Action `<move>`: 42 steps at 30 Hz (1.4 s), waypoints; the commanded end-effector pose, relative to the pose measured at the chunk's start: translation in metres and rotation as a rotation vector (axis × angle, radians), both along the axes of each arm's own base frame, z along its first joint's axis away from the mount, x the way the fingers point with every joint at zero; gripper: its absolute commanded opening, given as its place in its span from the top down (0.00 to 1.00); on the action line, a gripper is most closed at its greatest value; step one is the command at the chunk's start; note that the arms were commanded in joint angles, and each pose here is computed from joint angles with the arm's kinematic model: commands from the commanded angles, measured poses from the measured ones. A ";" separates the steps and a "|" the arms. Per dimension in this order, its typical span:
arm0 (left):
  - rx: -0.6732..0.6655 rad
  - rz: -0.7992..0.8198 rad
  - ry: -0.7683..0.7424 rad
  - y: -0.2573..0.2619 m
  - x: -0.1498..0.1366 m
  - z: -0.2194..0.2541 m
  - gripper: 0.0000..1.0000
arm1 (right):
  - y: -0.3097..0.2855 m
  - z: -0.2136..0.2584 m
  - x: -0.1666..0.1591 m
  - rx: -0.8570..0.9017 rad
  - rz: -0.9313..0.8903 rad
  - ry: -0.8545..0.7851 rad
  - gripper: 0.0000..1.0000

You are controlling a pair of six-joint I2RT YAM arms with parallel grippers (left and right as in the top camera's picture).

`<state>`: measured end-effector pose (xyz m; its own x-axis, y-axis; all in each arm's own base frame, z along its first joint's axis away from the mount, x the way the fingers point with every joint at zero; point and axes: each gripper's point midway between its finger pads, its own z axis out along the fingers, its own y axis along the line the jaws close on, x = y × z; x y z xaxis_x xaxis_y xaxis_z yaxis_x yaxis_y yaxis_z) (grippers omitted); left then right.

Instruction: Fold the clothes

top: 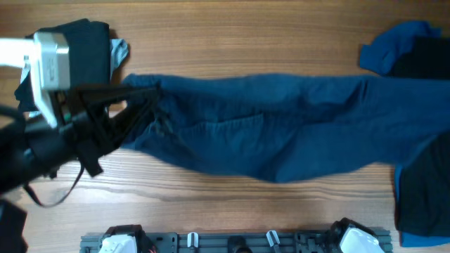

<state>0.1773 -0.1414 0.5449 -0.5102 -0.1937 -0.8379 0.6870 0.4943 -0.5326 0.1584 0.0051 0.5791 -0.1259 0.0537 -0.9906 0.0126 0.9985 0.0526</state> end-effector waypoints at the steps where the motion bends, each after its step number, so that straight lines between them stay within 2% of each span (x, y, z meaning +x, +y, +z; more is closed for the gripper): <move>1: -0.001 0.024 -0.060 0.001 -0.023 0.011 0.96 | 0.001 0.002 -0.016 0.020 -0.046 -0.022 0.96; 4: 0.024 0.147 -0.084 0.013 -0.020 0.011 0.96 | 0.004 -0.003 -0.022 0.027 -0.047 -0.012 0.96; 7: 0.054 0.288 -0.042 0.031 0.003 0.001 0.96 | -0.011 -0.015 -0.015 0.070 -0.114 0.045 0.96; 9: 0.063 0.308 0.001 0.035 0.021 -0.007 0.96 | -0.018 -0.021 -0.003 0.086 -0.121 0.085 0.96; 14: 0.092 0.298 0.216 0.039 0.107 -0.056 0.96 | -0.046 -0.048 0.052 0.149 -0.122 0.232 0.96; 16: 0.110 0.297 0.346 0.042 0.160 -0.096 0.96 | -0.059 -0.068 0.090 0.193 -0.091 0.321 0.96; 20: 0.143 0.273 0.508 0.044 0.244 -0.174 0.96 | -0.079 -0.114 0.160 0.248 -0.004 0.477 0.96; 24: 0.157 0.248 0.590 0.038 0.327 -0.267 0.96 | -0.094 -0.192 0.253 0.268 0.077 0.649 0.96; 26: 0.160 0.237 0.593 0.033 0.357 -0.308 0.96 | -0.092 -0.241 0.303 0.265 0.129 0.715 0.96; 29: 0.166 0.211 0.580 0.017 0.387 -0.356 0.95 | -0.075 -0.310 0.366 0.257 0.197 0.770 0.96; 31: 0.171 0.193 0.567 0.005 0.399 -0.380 0.94 | -0.056 -0.351 0.392 0.243 0.245 0.806 0.96; 33: 0.198 0.210 0.560 -0.003 0.409 -0.402 0.92 | -0.033 -0.386 0.405 0.219 0.300 0.854 0.96; 36: 0.270 0.291 0.545 -0.004 0.419 -0.422 0.72 | 0.010 -0.425 0.410 0.148 0.408 0.916 0.96; 37: 0.296 0.328 0.534 -0.002 0.423 -0.424 0.51 | 0.024 -0.435 0.411 0.121 0.428 0.937 0.96; 38: 0.310 0.350 0.521 -0.001 0.426 -0.424 0.16 | 0.033 -0.444 0.411 0.096 0.428 0.956 0.95; 39: 0.312 0.359 0.505 -0.001 0.429 -0.422 0.02 | 0.040 -0.451 0.411 0.068 0.420 0.972 0.95; 42: 0.295 0.368 0.455 0.000 0.437 -0.410 0.00 | 0.060 -0.468 0.404 0.006 0.400 1.038 0.95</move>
<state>0.6024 -0.1551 0.1287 -0.8088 -0.2048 -0.5512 0.1950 0.7909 -0.5800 0.5661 0.0545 0.1264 -0.8964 -0.1069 -0.4302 -0.2482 0.9251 0.2874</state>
